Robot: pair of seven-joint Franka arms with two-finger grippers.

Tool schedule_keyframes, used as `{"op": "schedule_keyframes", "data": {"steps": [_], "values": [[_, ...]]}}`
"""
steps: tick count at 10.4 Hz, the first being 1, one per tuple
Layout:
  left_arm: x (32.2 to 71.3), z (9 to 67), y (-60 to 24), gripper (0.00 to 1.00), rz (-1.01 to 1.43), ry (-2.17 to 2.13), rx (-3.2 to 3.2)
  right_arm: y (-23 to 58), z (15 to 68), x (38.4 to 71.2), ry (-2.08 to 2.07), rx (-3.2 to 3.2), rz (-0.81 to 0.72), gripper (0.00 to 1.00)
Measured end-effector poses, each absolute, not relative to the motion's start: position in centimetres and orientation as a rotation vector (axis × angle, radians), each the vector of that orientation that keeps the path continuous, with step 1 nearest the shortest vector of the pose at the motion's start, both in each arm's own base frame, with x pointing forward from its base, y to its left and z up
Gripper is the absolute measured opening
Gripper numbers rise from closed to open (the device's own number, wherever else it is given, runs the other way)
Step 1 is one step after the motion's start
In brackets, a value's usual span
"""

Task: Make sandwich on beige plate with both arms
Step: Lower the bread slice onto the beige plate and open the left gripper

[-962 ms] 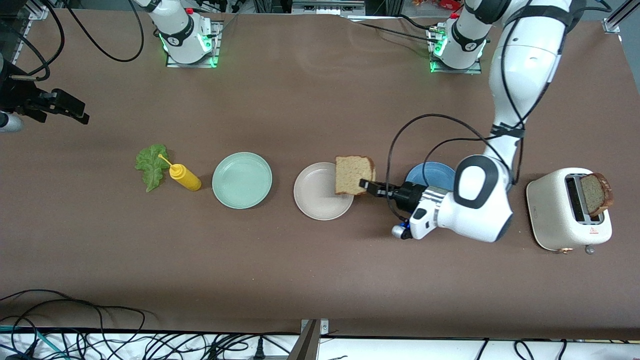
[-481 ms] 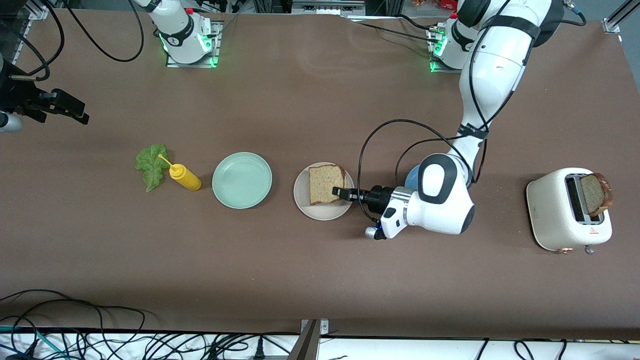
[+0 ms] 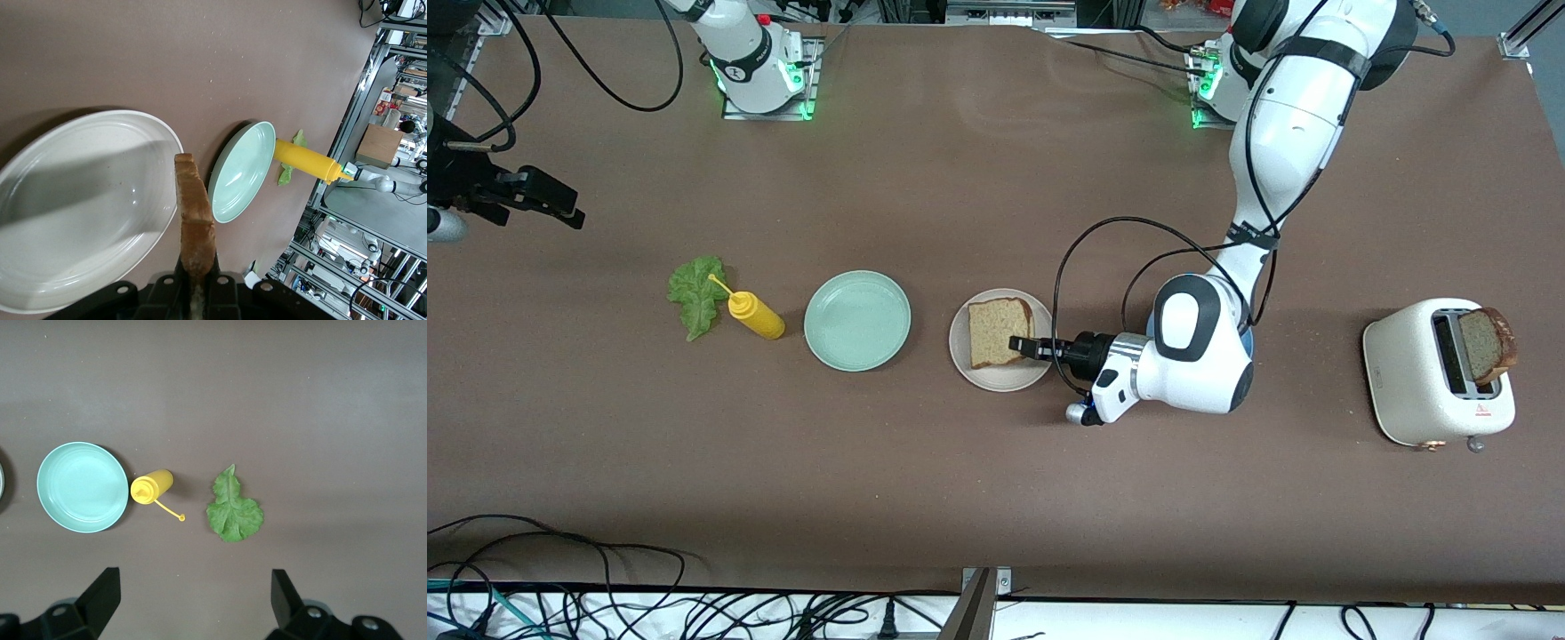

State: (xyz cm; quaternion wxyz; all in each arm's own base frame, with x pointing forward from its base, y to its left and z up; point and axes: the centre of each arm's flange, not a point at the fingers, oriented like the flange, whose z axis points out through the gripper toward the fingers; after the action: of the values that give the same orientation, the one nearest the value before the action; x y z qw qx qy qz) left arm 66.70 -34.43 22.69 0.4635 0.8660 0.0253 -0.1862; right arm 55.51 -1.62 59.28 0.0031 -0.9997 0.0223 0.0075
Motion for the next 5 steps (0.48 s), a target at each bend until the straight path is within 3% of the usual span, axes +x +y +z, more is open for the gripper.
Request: {"op": "schedule_keyframes", "data": {"steps": [5], "values": [[66.4, 20.7, -34.4, 0.11, -0.477, 0.073, 2.135, -1.8, 59.2, 55.6, 0.075, -3.134, 0.025, 1.0]]}}
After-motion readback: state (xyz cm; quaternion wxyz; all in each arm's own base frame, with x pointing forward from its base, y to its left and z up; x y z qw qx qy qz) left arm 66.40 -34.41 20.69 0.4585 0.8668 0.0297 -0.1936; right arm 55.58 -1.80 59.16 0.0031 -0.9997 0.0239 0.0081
